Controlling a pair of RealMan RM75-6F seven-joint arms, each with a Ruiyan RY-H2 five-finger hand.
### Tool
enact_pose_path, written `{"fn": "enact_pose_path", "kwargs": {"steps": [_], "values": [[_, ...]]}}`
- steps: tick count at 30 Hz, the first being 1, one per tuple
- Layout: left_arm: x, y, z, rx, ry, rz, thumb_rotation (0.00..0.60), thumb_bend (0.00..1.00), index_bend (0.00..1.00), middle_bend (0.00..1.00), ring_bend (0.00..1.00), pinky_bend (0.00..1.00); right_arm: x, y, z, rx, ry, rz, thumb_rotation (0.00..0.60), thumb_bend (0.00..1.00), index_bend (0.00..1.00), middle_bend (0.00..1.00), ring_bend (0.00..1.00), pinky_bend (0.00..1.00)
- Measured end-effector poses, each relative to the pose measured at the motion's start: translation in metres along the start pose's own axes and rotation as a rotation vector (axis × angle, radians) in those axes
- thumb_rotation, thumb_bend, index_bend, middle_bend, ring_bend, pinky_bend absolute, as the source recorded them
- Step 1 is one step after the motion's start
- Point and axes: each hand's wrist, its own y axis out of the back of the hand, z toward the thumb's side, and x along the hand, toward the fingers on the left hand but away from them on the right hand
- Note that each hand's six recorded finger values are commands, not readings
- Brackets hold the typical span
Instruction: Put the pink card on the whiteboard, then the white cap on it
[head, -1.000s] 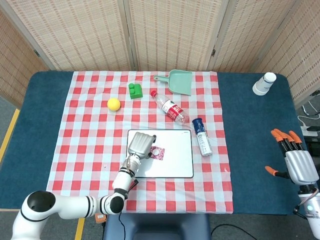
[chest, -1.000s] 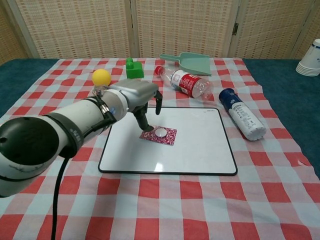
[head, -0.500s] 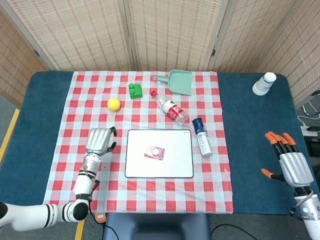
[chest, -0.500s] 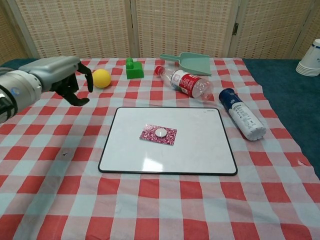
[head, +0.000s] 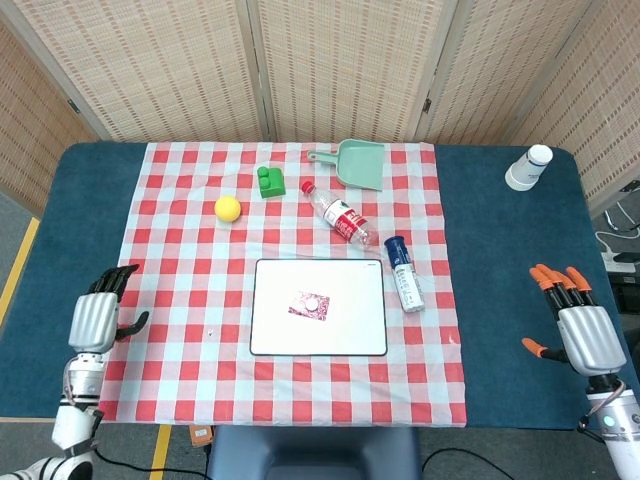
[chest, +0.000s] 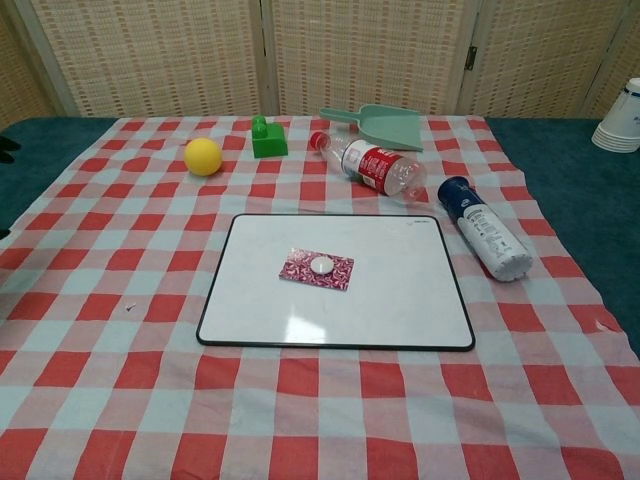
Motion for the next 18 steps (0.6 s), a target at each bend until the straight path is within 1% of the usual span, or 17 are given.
{"fn": "enact_pose_path", "kwargs": {"steps": [2,4,9,11,14,18], "values": [[-0.006,-0.001,-0.010,0.043,-0.017,-0.010,0.600,0.18,0.00,0.00,0.00,0.00,0.000,0.000,0.000,0.002,-0.002,-0.003,0.600,0.00,0.04,0.07,0.00,0.00],[-0.012,-0.001,-0.019,0.086,-0.026,-0.012,0.600,0.18,0.00,0.00,0.00,0.00,-0.001,0.001,0.001,0.003,-0.005,-0.011,0.600,0.00,0.03,0.07,0.00,0.00],[-0.033,0.003,-0.046,0.178,-0.012,-0.032,0.600,0.17,0.00,0.00,0.00,0.00,-0.001,0.005,-0.003,0.009,-0.033,-0.033,0.600,0.00,0.01,0.07,0.00,0.00],[-0.036,0.009,-0.053,0.188,-0.009,-0.029,0.600,0.16,0.00,0.00,0.00,0.00,-0.001,0.007,-0.005,0.010,-0.047,-0.040,0.600,0.00,0.01,0.07,0.00,0.00],[-0.039,0.015,-0.060,0.177,-0.003,-0.019,0.600,0.16,0.00,0.00,0.00,0.00,0.000,0.010,-0.007,0.017,-0.060,-0.052,0.600,0.00,0.01,0.07,0.00,0.00],[-0.042,0.016,-0.067,0.178,0.005,-0.020,0.600,0.16,0.00,0.00,0.00,0.00,0.001,0.011,-0.007,0.024,-0.062,-0.061,0.600,0.00,0.01,0.07,0.00,0.00]]}}
